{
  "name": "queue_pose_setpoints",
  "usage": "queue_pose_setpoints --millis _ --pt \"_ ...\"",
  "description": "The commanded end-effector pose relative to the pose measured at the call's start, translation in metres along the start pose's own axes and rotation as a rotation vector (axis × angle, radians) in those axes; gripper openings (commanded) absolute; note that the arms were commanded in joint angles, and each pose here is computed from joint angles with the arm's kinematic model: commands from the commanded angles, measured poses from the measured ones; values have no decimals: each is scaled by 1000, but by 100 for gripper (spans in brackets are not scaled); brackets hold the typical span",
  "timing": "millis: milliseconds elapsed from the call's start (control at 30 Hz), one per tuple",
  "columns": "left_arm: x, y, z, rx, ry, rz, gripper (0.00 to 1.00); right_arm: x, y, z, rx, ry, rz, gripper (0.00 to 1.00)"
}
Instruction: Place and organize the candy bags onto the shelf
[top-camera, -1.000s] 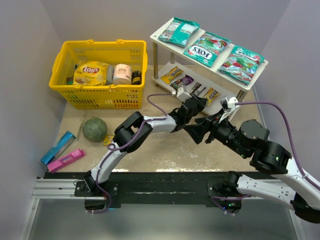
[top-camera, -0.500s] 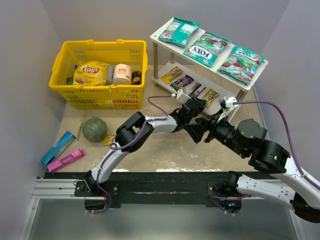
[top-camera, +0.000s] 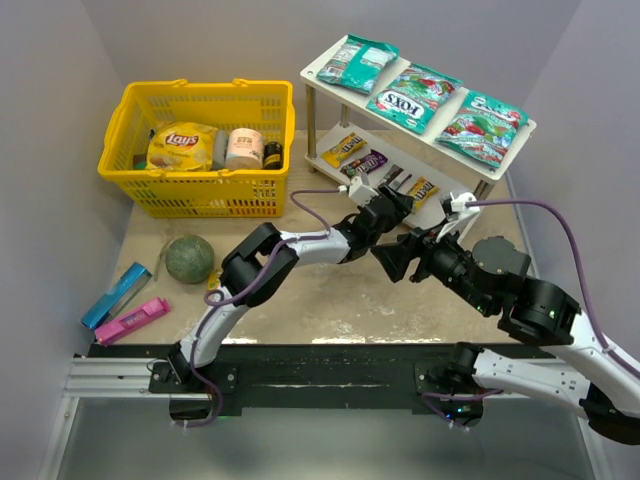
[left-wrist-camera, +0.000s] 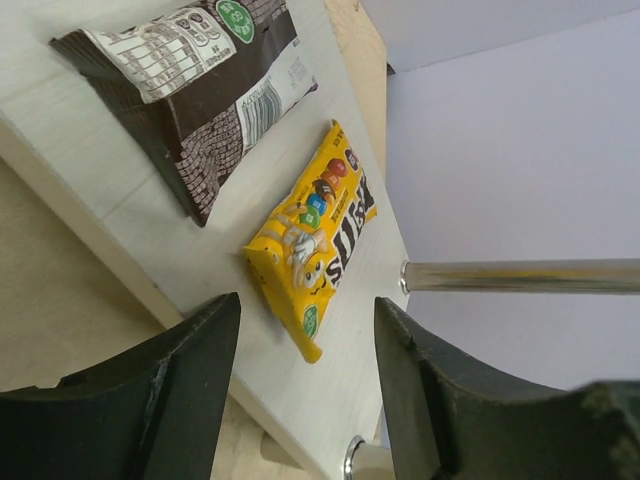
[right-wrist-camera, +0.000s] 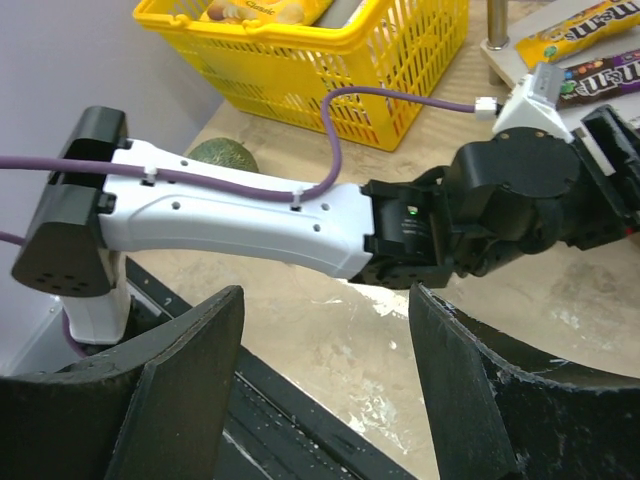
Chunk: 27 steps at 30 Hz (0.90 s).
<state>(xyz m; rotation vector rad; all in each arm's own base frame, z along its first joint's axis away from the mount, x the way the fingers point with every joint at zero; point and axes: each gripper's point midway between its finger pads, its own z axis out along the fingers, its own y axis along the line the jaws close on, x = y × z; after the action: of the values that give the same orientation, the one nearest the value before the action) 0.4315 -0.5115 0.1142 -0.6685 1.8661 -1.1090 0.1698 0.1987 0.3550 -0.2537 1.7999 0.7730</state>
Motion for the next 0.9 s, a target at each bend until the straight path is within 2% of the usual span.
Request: queue_pose_setpoints --millis 0,33,67,100,133,167,200,267,333,367,400,467,533,567,633,667,733,767,833,867 --pt "-8 6 -22 -59 30 76 62 -23 -4 -3 60 -51 28 72" --pt "-5 24 -29 -87 44 100 62 -25 -4 -3 66 -53 28 72" --pt "-13 16 -38 -73 39 122 63 -25 -6 -2 76 -54 30 73" --pt "-13 40 -48 -112 46 159 63 -23 -6 0 83 -50 28 74" --pt "-18 32 -54 -72 33 172 63 -25 -7 1 89 -55 32 74" --pt "-27 15 -67 -17 25 261 62 -25 -8 2 97 -56 35 75" --pt "-29 28 -78 -31 29 319 62 -24 -7 5 102 -54 37 75" --pt "-39 12 -100 14 21 446 62 -25 -6 11 107 -58 42 76" --pt "-43 39 -119 -61 42 519 62 -19 -5 20 118 -44 40 78" --pt "-54 30 -131 -48 30 530 62 -20 -3 25 116 -50 48 78" --pt "-55 53 -143 -81 48 567 62 -17 -2 29 117 -45 50 79" --pt "-68 54 -166 -88 46 586 62 -6 4 46 107 -18 52 80" --pt "-75 91 -189 -172 69 637 62 13 4 65 119 26 42 82" --pt "-87 82 -204 -157 50 619 62 16 9 73 104 27 48 83" --pt "-95 113 -227 -227 63 653 62 30 10 89 106 57 39 87" --pt "-106 104 -240 -209 40 626 62 43 11 105 116 87 29 88" --pt "-113 131 -263 -275 60 654 62 53 12 121 126 107 31 89" --pt "-123 124 -275 -257 36 621 62 62 13 134 130 117 32 90" --pt "-130 156 -300 -343 63 646 63 73 11 150 136 138 55 91" --pt "-139 150 -312 -324 36 600 62 75 11 158 131 134 76 91"
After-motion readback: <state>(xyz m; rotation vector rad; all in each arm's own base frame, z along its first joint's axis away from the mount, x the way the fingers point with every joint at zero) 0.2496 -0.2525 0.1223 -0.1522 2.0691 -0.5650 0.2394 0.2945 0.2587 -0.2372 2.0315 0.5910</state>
